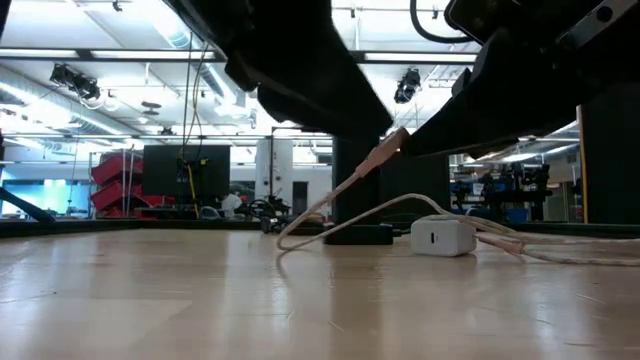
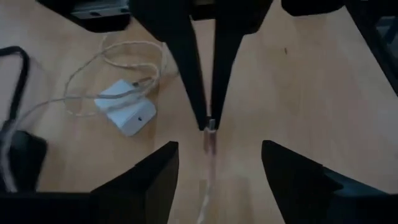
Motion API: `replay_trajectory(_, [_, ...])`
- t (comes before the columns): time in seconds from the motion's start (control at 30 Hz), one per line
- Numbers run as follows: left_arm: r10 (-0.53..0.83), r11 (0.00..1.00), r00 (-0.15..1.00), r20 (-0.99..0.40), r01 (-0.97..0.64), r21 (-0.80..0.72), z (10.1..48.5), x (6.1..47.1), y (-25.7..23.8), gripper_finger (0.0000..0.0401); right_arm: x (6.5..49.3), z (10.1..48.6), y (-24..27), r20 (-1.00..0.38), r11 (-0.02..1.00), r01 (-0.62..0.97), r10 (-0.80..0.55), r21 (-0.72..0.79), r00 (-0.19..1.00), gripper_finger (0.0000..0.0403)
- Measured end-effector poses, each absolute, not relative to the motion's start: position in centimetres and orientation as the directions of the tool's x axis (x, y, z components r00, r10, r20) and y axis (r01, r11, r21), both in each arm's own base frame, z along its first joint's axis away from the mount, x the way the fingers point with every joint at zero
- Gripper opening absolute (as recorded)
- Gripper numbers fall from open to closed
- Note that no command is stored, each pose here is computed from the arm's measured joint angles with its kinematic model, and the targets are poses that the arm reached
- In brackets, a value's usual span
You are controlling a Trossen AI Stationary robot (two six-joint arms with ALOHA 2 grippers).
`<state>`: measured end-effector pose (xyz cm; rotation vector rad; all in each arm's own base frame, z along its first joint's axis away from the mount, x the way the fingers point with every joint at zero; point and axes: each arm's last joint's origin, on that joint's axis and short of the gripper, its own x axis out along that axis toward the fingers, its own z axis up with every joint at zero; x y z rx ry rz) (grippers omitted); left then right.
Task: Plug in charger
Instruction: Insert the charger cable into the charger adapter
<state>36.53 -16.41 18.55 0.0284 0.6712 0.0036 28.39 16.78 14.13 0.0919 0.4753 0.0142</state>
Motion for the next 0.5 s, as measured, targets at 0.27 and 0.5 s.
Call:
replay_trajectory(0.27, [0.029,0.999,0.772,-0.635,-0.015,0.028,17.9,37.0,-15.6,0.0208,28.4,14.1,16.8,-0.457,0.996,0.006,0.038,0.093,0.889,0.0000])
replay_trajectory(0.5, [0.019,1.000,0.745,-0.667,-0.009,0.018,16.9,37.4,-15.1,0.0146,28.4,14.1,16.8,-0.458,0.995,-0.006,0.051,0.100,0.888,0.0000])
